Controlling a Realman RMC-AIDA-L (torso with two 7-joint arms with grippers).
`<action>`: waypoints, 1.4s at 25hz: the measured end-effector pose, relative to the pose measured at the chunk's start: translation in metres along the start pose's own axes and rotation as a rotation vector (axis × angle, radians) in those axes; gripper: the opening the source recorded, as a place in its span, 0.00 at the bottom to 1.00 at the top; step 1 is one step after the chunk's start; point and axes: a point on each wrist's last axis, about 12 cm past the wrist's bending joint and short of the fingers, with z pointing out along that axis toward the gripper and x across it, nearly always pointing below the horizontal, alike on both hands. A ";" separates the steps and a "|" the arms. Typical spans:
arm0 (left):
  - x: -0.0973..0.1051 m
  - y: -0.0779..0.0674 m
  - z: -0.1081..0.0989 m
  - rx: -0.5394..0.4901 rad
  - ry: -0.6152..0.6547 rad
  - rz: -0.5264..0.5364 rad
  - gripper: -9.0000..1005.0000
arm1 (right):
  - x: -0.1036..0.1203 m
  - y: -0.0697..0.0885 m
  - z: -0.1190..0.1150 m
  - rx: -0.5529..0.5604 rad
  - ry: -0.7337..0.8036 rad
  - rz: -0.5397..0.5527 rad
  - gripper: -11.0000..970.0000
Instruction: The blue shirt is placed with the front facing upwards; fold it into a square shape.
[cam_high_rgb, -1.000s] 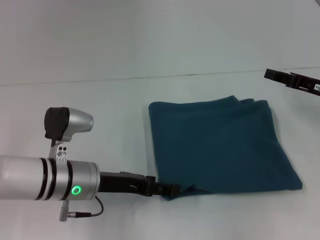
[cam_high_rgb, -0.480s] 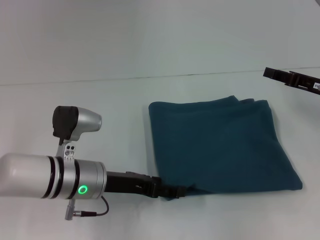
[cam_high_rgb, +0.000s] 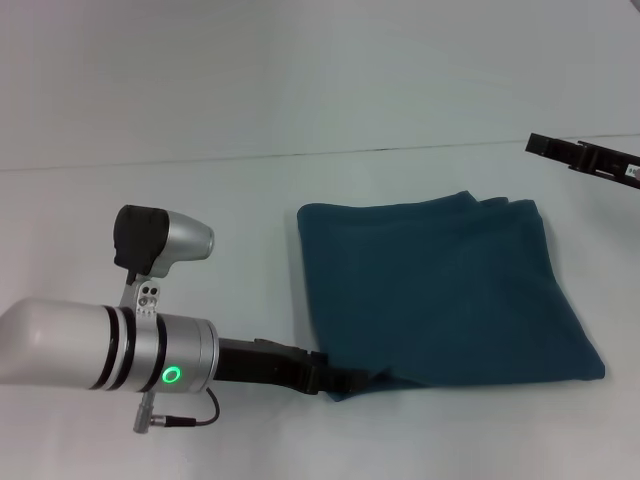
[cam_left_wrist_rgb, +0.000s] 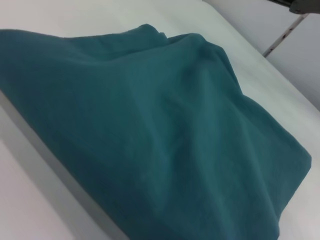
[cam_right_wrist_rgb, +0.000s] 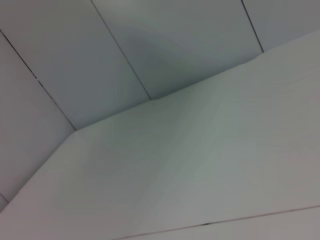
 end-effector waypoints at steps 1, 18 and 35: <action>0.000 0.000 0.000 -0.001 0.001 0.003 0.79 | 0.000 0.000 0.000 -0.001 0.000 0.001 0.52; 0.000 0.002 0.000 -0.019 -0.001 0.008 0.20 | 0.005 0.002 0.002 -0.005 0.018 -0.001 0.52; 0.003 0.020 -0.020 -0.074 -0.030 -0.018 0.03 | 0.010 0.003 0.008 -0.014 0.042 0.011 0.51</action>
